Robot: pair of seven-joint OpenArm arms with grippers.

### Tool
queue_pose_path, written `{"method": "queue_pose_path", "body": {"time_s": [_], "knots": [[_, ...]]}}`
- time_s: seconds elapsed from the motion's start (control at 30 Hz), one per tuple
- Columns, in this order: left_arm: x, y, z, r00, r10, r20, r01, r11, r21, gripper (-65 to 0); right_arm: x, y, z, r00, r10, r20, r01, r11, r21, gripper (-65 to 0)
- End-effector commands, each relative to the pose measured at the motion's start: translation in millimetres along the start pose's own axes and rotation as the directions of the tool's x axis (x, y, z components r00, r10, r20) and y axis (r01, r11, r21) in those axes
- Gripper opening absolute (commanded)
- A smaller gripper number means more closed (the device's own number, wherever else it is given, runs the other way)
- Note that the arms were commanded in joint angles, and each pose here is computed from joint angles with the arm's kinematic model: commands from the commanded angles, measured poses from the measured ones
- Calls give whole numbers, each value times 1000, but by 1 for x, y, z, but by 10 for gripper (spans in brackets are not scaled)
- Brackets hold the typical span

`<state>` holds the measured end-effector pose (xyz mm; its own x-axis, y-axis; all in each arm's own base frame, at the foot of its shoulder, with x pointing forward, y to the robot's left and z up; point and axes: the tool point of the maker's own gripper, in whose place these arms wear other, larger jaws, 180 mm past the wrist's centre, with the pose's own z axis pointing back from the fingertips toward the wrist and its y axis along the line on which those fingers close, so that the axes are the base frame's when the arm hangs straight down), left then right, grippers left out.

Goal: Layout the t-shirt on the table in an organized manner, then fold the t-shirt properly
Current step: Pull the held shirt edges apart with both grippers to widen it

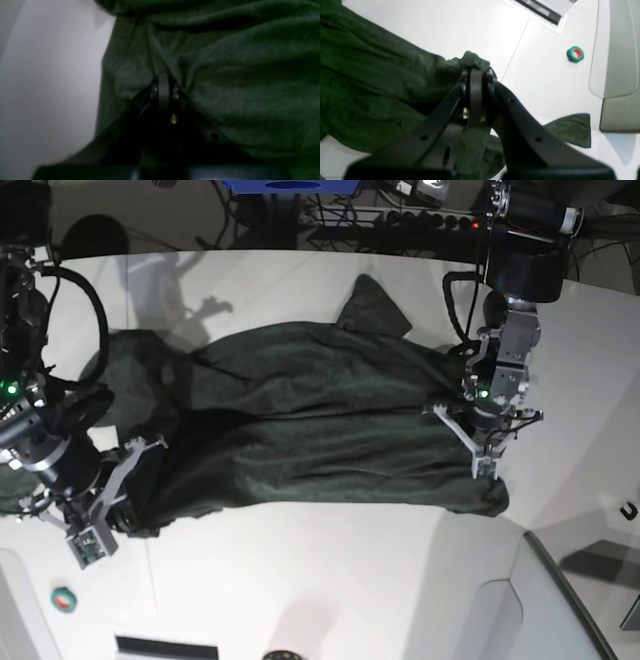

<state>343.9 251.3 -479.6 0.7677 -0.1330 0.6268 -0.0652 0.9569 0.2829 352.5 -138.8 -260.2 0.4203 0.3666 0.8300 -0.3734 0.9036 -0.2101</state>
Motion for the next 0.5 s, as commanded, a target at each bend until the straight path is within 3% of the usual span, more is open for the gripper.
{"method": "queue_pose_path", "body": {"time_s": [0.0, 0.23, 0.47], "knots": [[-9, 4, 5, 1000, -4, -13, 4, 1000, 9, -650, 17, -8, 4, 998, 7, 61, -6, 1000, -20, -648], [-64, 18, 39, 997, -61, -41, 62, 998, 9, -650, 14, -9, 4, 999, 8, 54, -7, 1000, -21, -648], [3, 81, 74, 991, 70, 116, -85, 988, 129, -650, 14, -8, 4, 999, 5, 54, -4, 1000, -20, -648]]}}
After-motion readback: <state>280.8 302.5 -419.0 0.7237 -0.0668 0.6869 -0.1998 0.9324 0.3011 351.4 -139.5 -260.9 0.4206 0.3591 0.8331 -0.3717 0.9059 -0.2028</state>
